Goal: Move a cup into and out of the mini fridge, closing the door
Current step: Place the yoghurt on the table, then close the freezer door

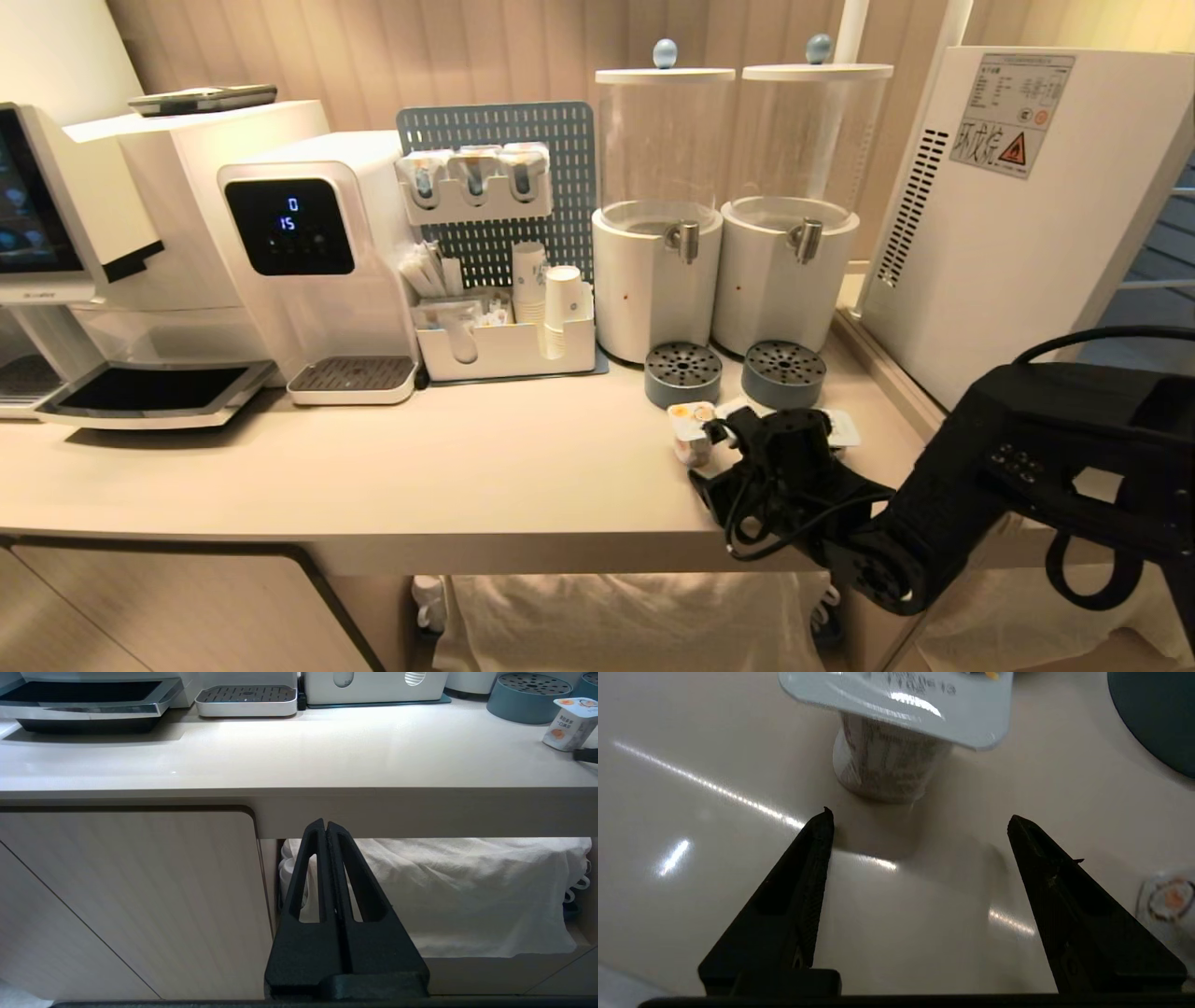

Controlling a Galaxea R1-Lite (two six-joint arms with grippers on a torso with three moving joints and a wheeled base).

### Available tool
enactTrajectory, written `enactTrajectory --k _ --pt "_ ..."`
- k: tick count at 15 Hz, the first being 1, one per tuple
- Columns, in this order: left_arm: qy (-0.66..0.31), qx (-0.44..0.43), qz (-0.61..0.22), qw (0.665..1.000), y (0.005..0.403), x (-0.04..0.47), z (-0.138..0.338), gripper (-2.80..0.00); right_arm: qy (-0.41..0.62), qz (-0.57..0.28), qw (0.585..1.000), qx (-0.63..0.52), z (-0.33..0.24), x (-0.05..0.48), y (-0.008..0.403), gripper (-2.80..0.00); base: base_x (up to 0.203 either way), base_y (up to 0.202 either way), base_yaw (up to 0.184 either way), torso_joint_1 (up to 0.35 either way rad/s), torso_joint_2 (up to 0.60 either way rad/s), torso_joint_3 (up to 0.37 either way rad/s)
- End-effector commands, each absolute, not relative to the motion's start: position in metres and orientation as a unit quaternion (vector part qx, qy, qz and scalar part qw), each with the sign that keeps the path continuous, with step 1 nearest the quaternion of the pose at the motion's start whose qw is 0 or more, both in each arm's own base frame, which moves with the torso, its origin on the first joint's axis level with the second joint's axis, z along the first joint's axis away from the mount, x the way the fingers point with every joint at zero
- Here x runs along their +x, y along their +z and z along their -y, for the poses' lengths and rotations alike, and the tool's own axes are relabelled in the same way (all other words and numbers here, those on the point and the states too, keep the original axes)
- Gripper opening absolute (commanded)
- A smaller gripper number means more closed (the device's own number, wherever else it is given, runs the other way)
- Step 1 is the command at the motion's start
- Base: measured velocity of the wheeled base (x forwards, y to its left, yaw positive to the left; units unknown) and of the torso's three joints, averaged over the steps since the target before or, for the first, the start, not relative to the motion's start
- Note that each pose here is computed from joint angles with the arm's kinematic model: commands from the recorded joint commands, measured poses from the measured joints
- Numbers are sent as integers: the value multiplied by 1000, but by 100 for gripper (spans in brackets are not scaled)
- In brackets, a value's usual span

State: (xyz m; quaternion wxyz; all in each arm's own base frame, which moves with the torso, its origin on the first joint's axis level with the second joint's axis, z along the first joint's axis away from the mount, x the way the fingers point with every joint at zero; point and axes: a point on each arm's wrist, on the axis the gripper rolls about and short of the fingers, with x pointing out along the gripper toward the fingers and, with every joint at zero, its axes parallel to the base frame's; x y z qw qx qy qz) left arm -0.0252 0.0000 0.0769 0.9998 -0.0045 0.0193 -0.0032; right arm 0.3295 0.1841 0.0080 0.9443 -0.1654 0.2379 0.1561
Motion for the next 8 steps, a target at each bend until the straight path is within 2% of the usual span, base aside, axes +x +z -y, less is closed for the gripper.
enactTrajectory --k 1,2,3,8 --pt "-3 -5 -20 1000 77 -25 0 -280 154 -204 955 -153 -178 318 36 0 0 0 0 0 0 0" --pt "-3 -5 -19 1000 77 -25 0 -280 154 -201 955 -152 -174 311 41 0 0 0 0 0 0 0" --pt "-4 -5 -19 1000 77 -25 0 -280 155 -198 956 -150 -170 303 49 -280 0 0 0 0 0 0" --pt "-4 -5 -19 1000 77 -25 0 -280 163 -156 965 -133 -148 254 97 -280 0 0 0 0 0 0"
